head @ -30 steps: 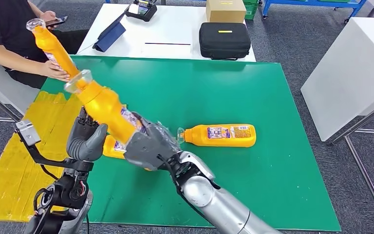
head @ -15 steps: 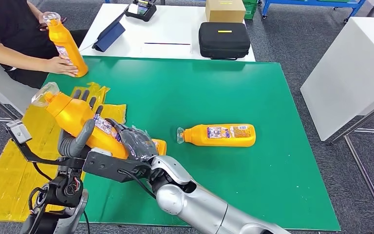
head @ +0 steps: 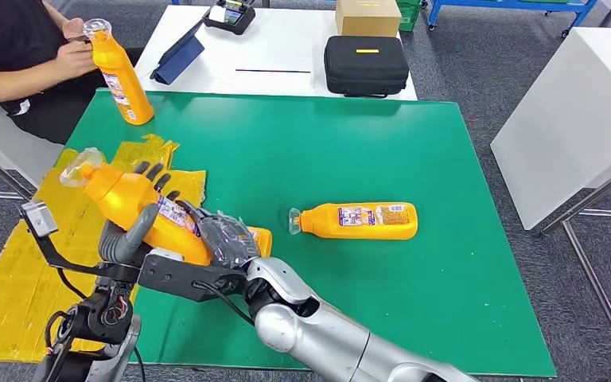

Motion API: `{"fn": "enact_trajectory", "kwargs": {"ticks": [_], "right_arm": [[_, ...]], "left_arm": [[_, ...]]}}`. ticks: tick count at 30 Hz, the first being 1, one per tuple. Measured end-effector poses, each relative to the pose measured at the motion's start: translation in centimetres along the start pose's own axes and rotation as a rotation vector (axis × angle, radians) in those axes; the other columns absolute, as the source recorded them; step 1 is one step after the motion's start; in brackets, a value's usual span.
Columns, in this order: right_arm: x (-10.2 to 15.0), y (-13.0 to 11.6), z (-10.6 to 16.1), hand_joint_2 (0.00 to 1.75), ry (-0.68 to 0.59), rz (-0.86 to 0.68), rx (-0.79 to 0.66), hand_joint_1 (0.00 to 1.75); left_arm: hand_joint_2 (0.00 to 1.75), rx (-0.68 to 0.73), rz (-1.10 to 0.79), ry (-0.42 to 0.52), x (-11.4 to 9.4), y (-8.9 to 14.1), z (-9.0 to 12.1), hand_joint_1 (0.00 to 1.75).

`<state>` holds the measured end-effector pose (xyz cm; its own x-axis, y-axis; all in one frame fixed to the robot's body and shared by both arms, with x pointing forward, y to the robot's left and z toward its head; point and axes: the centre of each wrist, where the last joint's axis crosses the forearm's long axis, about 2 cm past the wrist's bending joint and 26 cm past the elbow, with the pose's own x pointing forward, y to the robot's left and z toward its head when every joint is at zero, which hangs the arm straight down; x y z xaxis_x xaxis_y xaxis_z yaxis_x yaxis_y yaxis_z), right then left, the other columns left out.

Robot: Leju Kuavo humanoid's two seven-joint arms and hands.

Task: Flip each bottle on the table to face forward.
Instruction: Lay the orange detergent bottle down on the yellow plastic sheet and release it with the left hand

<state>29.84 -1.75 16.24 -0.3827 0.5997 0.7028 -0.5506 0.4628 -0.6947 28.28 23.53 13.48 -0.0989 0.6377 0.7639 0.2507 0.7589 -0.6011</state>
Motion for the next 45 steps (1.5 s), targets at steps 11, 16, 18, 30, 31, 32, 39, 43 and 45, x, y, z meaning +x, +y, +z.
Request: {"fn": "enact_trajectory", "kwargs": {"ticks": [11, 16, 18, 30, 31, 32, 39, 43, 45], "right_arm": [[-0.8, 0.9, 0.6, 1.31, 0.006, 0.008, 0.002, 0.38], [-1.2, 1.1, 0.8, 0.00, 0.022, -0.004, -0.024, 0.00], [-1.5, 1.1, 0.9, 0.00, 0.039, -0.014, -0.030, 0.00], [-2.6, 0.5, 1.4, 0.00, 0.075, -0.030, -0.042, 0.00], [-2.6, 0.5, 1.4, 0.00, 0.074, -0.029, -0.040, 0.00], [-2.6, 0.5, 1.5, 0.00, 0.072, -0.027, -0.038, 0.00], [-2.4, 0.4, 1.7, 0.00, 0.062, -0.022, -0.024, 0.00], [-2.4, 0.4, 1.6, 0.00, 0.058, -0.018, -0.003, 0.00], [-2.2, 0.5, 1.6, 0.00, 0.054, -0.017, 0.007, 0.00]], "left_arm": [[1.75, 0.018, -0.004, 0.011, -0.3, 0.5, 0.9, 1.75], [1.75, 0.052, -0.125, -0.025, -0.1, 0.7, 0.6, 1.75], [1.75, 0.099, -0.298, -0.077, 0.3, 0.8, -0.1, 1.75], [1.75, 0.335, -1.071, -0.263, 1.6, 5.0, -3.7, 1.75], [1.75, 0.350, -1.157, -0.280, 1.7, 5.4, -3.8, 1.75], [1.75, 0.360, -1.250, -0.296, 1.8, 5.8, -4.1, 1.75], [1.75, 0.339, -1.636, -0.276, 2.1, 8.1, -5.2, 1.75], [1.75, 0.291, -1.818, -0.185, 1.5, 9.1, -5.5, 1.75], [1.75, 0.258, -1.901, -0.106, 0.7, 9.9, -5.4, 1.75]]}}
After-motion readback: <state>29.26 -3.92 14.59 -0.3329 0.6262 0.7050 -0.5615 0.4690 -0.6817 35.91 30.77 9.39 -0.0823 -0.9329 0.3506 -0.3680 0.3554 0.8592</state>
